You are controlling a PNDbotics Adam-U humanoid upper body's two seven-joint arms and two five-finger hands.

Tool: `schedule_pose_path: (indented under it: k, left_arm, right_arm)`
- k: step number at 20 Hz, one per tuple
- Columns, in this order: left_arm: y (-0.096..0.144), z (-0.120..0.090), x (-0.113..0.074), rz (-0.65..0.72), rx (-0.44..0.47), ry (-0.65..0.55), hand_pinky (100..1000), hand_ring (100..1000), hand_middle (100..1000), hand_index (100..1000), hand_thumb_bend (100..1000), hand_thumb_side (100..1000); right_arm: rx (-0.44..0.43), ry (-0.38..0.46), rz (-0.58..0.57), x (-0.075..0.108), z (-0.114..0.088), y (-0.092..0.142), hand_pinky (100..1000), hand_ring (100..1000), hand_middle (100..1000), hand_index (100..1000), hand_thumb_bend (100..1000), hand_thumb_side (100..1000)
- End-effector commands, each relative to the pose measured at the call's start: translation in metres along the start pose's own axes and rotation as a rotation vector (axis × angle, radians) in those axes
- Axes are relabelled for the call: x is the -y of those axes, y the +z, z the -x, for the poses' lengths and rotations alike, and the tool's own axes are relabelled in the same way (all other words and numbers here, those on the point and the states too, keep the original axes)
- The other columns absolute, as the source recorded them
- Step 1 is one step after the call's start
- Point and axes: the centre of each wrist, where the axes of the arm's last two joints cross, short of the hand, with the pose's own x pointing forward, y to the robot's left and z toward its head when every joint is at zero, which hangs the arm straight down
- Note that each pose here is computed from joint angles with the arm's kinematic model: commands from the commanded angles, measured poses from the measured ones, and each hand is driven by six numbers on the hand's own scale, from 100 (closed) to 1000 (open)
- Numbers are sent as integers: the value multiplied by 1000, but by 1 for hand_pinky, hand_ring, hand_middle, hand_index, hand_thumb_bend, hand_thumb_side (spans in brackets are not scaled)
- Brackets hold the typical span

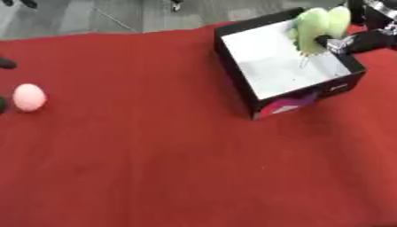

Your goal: Pick up the objects with one hand, pass them to the other hand, and then place them into the box on the other side of the table.

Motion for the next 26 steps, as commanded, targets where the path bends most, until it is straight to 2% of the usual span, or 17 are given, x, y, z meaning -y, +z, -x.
schedule_pose_path:
  k: [1,3,8,13,18,21,23,25,26]
  left_arm:
    - [-4,-10,-9,-2,20,-44,1000,654,527,738,936,332]
    - [-3,-9,-9,0,18,-45,1000,655,527,738,936,332]
    - [-3,-8,-9,-2,16,-46,1000,655,528,738,934,333]
    - [-2,-9,-11,-10,20,-53,1000,655,528,739,934,332]
    - [-1,-11,-12,-9,23,-63,1000,656,529,739,930,333]
    - [-1,-12,-13,-10,30,-75,1000,658,530,740,925,331]
    - [-1,-16,-17,-6,38,-106,1000,664,535,744,915,327]
    - [-3,-22,-23,6,47,-162,1000,678,547,755,901,326]
    - [-4,-26,-27,13,51,-198,1000,685,552,763,896,324]
  right_arm:
    - [15,62,7,22,-3,4,820,794,708,635,366,100]
    - [12,77,13,24,-1,4,833,827,759,687,410,100]
    - [-17,178,21,26,3,4,912,975,975,892,618,107]
    - [-24,259,67,31,5,9,923,1000,1000,926,680,128]
    - [15,285,110,36,-3,11,921,1000,1000,926,676,128]
    - [46,257,152,42,-11,13,916,1000,1000,922,643,146]
    - [68,205,213,48,-18,16,914,1000,1000,915,579,203]
    - [89,152,285,55,-29,20,913,1000,1000,916,427,225]
    - [106,124,319,57,-36,21,913,1000,1000,918,391,228]
